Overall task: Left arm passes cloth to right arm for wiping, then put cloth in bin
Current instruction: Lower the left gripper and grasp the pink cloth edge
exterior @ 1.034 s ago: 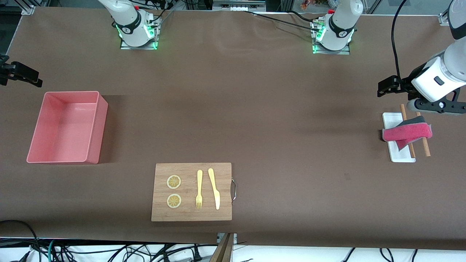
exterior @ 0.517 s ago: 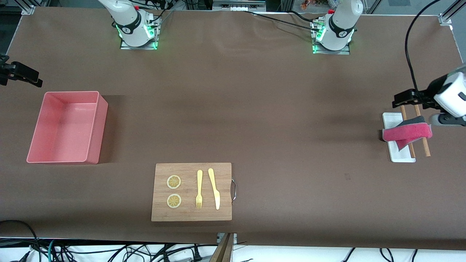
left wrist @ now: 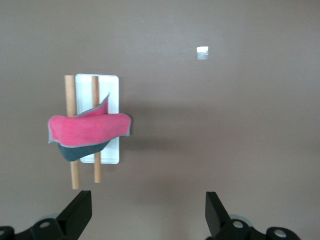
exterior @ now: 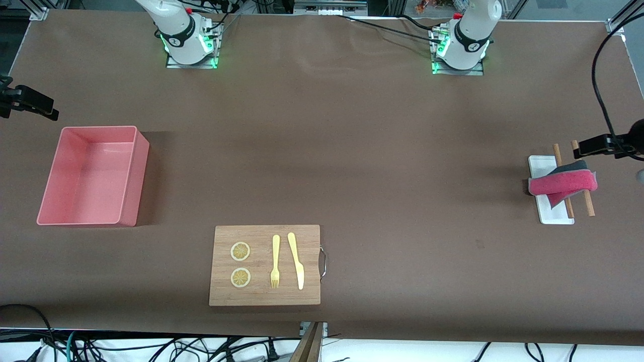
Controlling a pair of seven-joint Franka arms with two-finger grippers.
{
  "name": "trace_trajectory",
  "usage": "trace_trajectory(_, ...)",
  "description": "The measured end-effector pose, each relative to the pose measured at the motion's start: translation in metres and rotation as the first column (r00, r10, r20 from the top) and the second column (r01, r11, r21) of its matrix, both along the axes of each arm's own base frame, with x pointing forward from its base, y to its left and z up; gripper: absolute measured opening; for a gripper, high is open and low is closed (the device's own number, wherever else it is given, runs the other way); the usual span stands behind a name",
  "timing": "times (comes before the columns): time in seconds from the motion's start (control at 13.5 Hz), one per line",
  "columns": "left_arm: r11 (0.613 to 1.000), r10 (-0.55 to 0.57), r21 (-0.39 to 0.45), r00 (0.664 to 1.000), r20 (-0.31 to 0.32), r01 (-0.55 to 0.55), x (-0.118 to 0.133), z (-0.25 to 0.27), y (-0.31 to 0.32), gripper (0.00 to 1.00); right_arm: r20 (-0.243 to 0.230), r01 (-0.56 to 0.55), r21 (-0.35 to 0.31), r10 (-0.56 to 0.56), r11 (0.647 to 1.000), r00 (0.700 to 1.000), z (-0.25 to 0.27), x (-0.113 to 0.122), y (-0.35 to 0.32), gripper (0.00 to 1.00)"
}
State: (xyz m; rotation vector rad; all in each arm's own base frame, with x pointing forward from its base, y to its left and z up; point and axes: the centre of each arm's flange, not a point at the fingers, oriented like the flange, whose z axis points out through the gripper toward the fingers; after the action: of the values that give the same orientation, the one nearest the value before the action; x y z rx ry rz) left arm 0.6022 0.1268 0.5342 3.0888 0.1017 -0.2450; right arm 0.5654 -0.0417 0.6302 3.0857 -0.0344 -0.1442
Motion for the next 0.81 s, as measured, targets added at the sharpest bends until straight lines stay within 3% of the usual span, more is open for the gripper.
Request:
trace_trajectory(0.3, 0.999, -0.045, -0.01, 0.998, 0.048, 0.046, -0.001, -0.018, 0.068, 1.0, 0.0, 0.0, 0.0, 0.0, 1.0, 1.0, 0.0, 0.0, 0.0, 1.0)
trace_trajectory(0.52, 0.999, -0.04, -0.031, 0.999, 0.032, 0.041, -0.013, -0.046, 0.129, 0.96, 0.0, 0.0, 0.0, 0.0, 1.0, 1.0, 0.0, 0.0, 0.0, 1.0)
trace_trajectory(0.66, 0.998, -0.048, -0.045, 0.998, 0.034, 0.05, -0.019, -0.066, 0.161, 0.87, 0.0, 0.0, 0.0, 0.0, 1.0, 1.0, 0.0, 0.0, 0.0, 1.0)
trace_trajectory(0.81, 0.992, 0.003, -0.128, 0.998, 0.056, 0.005, -0.027, -0.094, 0.194, 0.82, -0.001, 0.0, 0.0, 0.0, 1.0, 1.0, 0.0, 0.0, 0.0, 1.0)
